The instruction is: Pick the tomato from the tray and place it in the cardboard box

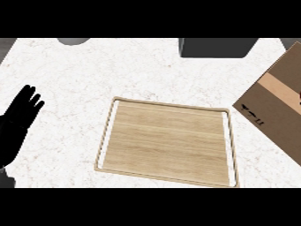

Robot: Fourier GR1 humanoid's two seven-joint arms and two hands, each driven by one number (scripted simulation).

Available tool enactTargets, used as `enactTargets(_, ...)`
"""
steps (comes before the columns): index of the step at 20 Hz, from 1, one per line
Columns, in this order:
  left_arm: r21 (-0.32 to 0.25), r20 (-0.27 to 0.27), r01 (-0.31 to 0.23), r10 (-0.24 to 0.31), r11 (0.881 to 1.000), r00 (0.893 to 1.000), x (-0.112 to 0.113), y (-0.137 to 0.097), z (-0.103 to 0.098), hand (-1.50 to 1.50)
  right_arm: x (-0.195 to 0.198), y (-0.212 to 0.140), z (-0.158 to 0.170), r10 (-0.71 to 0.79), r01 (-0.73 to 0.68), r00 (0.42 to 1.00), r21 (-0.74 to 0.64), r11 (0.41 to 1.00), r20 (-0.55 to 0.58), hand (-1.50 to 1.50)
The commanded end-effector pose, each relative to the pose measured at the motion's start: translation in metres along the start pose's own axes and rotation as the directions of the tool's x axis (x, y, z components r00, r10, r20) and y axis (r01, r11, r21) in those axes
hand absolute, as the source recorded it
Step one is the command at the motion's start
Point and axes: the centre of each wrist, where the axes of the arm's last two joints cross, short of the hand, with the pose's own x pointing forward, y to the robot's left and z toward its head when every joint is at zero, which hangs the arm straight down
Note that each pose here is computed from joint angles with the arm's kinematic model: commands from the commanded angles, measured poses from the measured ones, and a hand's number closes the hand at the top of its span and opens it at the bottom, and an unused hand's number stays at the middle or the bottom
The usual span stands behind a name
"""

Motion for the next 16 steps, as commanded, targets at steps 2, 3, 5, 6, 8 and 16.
enactTargets(2,0.016,0.005,0.002,-0.002,1.000,1.000,0.001,-0.002,0.001,0.00,-0.031,0.048,0.001,-0.059,0.070,0.996,0.168,0.983,-0.069,1.50)
enactTargets(3,0.007,0.000,0.008,-0.008,1.000,1.000,0.008,-0.006,-0.001,0.00,-0.024,0.049,-0.004,-0.017,0.041,0.992,0.199,0.979,-0.125,1.50)
enactTargets(5,0.000,-0.005,0.018,-0.018,1.000,1.000,-0.002,0.009,0.009,0.00,-0.052,0.058,0.000,-0.026,0.071,0.976,0.205,0.976,-0.215,-1.50)
enactTargets(6,0.011,0.024,0.002,-0.002,1.000,1.000,0.001,-0.004,-0.007,0.00,-0.057,0.056,-0.014,-0.018,0.065,0.979,0.224,0.972,-0.205,-1.50)
enactTargets(8,0.002,0.007,0.004,-0.004,1.000,1.000,-0.010,0.008,-0.012,0.00,-0.048,0.083,0.005,-0.039,0.078,0.987,0.251,0.965,-0.156,-1.50)
enactTargets(16,0.016,-0.006,-0.006,0.006,1.000,1.000,-0.009,-0.001,-0.002,0.00,-0.062,0.067,-0.006,-0.421,0.419,0.903,-0.037,0.907,-0.091,-1.50)
